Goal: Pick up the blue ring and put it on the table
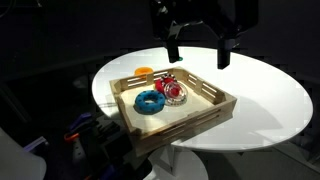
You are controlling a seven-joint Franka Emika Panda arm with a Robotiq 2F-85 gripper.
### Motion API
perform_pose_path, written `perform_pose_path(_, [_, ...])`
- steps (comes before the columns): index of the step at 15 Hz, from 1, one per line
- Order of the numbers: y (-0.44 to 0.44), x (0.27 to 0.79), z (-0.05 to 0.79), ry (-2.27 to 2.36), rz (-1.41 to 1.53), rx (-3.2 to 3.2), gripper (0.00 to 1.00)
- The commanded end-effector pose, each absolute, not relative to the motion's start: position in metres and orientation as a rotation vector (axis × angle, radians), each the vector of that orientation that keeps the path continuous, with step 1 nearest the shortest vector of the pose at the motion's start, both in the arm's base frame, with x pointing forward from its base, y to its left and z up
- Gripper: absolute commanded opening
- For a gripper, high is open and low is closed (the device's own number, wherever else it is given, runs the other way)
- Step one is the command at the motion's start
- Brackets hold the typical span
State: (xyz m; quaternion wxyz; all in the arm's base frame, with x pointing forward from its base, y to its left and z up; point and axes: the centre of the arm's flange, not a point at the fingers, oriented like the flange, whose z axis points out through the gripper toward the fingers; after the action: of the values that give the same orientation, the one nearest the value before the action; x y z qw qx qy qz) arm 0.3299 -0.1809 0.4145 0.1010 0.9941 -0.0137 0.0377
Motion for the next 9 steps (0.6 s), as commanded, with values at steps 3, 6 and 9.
perform_pose_path(3, [-0.158,0.358,0.423,-0.03,0.165,2.957,1.0])
perform_pose_path(6, [-0.139,0.373,0.42,-0.03,0.174,2.978,1.0])
perform_pose_path(9, [-0.121,0.378,0.407,-0.061,0.118,2.974,1.0])
